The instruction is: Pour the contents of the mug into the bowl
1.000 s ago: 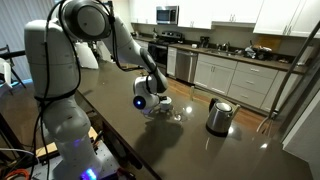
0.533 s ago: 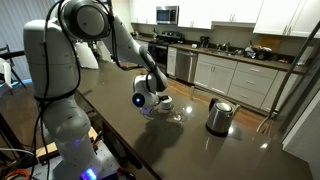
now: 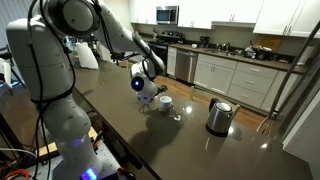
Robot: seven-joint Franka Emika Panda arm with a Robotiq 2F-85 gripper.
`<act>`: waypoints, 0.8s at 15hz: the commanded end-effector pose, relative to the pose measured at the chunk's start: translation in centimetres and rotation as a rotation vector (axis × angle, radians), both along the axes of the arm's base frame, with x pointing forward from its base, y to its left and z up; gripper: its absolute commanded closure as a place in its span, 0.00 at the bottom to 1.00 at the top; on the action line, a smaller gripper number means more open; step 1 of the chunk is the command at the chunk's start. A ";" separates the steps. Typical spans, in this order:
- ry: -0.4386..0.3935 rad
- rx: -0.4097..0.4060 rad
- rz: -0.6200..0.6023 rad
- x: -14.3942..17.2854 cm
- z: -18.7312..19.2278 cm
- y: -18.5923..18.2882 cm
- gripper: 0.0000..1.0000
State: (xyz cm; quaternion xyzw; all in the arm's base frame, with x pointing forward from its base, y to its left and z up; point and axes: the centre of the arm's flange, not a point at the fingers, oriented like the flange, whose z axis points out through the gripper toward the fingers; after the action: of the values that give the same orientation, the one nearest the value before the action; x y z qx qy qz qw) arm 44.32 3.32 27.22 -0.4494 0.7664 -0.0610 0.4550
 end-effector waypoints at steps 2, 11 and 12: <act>-0.010 -0.224 0.155 0.3 5.6 1.4 0.00; -0.194 -0.587 0.525 0.6 11.7 4.1 0.00; -0.211 -0.613 0.555 0.7 12.3 4.2 0.00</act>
State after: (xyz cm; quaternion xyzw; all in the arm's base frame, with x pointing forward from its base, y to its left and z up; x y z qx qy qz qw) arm 45.70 7.65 36.85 -0.7133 0.5565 -0.1858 0.3833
